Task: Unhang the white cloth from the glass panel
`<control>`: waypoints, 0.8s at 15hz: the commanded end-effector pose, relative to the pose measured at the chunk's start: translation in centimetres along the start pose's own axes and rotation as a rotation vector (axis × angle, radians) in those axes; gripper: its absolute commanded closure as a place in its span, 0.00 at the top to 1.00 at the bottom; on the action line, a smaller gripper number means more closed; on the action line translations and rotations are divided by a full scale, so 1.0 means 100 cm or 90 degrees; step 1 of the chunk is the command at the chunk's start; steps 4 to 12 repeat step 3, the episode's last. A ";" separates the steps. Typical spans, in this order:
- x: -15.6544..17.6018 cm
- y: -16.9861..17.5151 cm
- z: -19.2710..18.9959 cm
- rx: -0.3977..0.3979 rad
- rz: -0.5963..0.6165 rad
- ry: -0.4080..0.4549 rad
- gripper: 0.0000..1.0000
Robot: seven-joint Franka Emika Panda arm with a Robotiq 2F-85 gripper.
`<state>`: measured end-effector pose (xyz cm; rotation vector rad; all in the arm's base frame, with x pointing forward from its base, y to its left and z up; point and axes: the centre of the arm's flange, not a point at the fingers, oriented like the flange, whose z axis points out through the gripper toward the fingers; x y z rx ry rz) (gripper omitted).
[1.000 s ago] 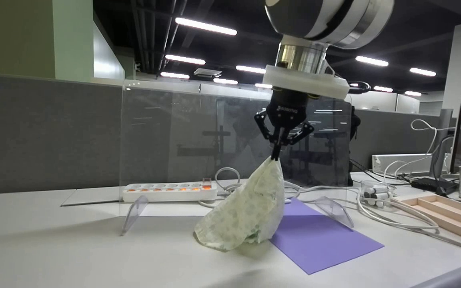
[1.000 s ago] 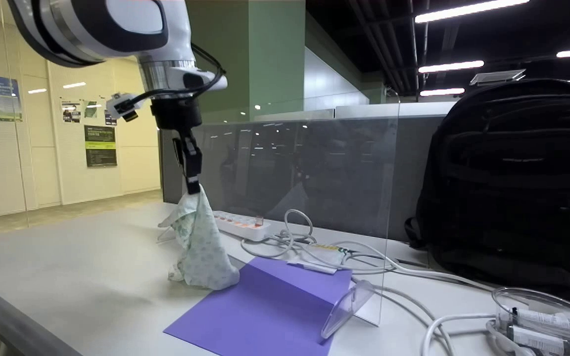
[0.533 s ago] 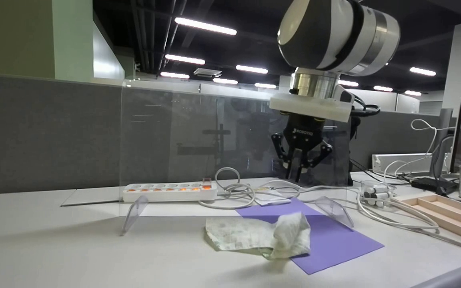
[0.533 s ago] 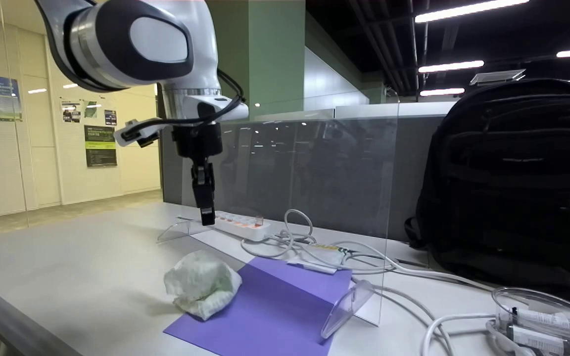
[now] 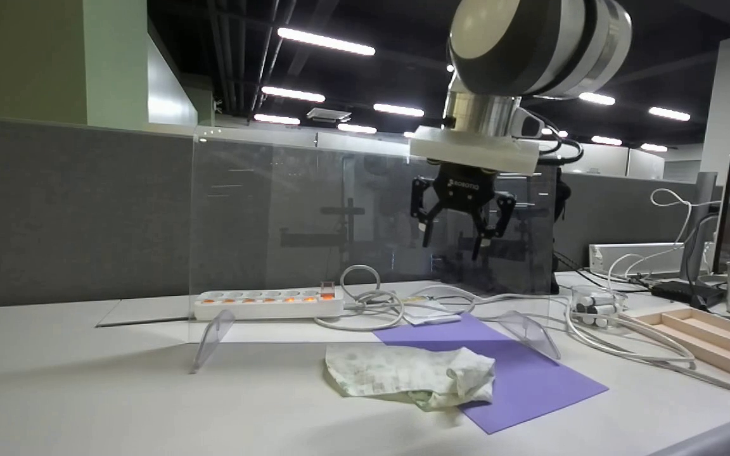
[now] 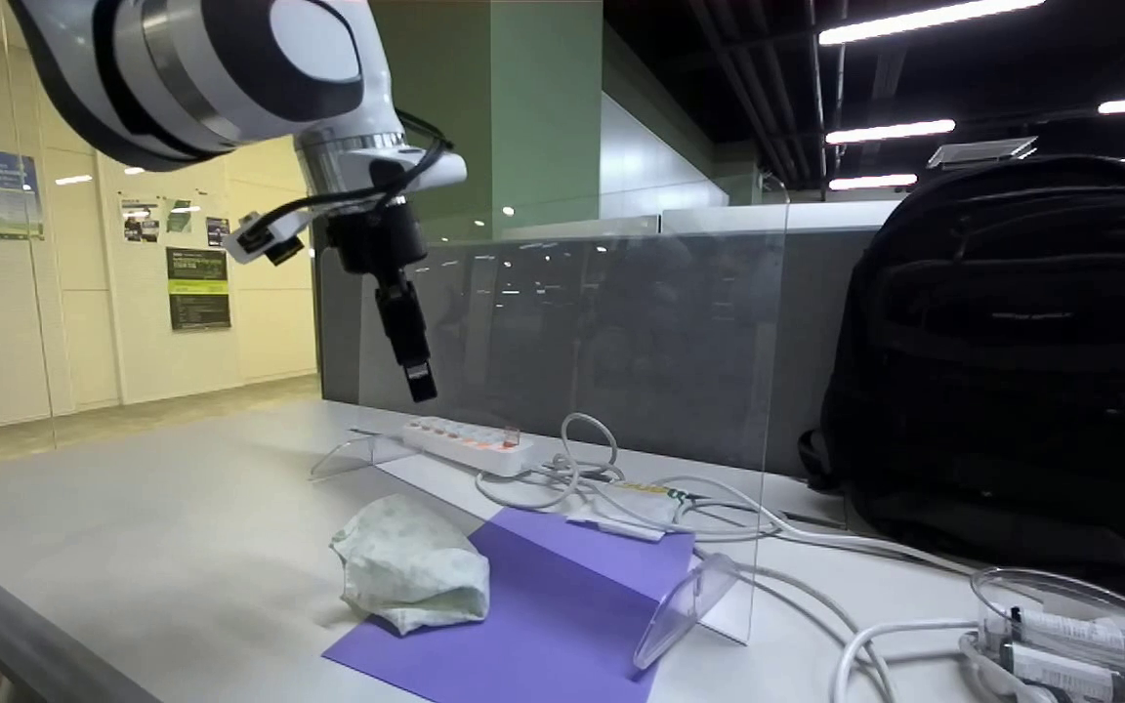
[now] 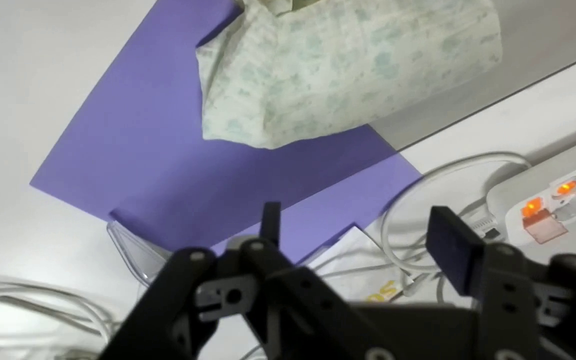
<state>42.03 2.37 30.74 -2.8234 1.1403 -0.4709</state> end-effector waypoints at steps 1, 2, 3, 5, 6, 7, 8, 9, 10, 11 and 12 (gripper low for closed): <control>-0.014 -0.018 -0.025 -0.002 -0.031 0.047 1.00; -0.015 -0.020 -0.029 0.000 -0.042 0.054 1.00; -0.016 -0.021 -0.032 -0.001 -0.045 0.061 1.00; -0.016 -0.021 -0.032 -0.001 -0.045 0.061 1.00; -0.016 -0.021 -0.032 -0.001 -0.045 0.061 1.00; -0.016 -0.021 -0.032 -0.001 -0.045 0.061 1.00; -0.016 -0.021 -0.032 -0.001 -0.045 0.061 1.00; -0.016 -0.021 -0.032 -0.001 -0.045 0.061 1.00; -0.016 -0.021 -0.032 -0.001 -0.045 0.061 1.00; -0.016 -0.021 -0.032 -0.001 -0.045 0.061 1.00; -0.016 -0.021 -0.032 -0.001 -0.045 0.061 1.00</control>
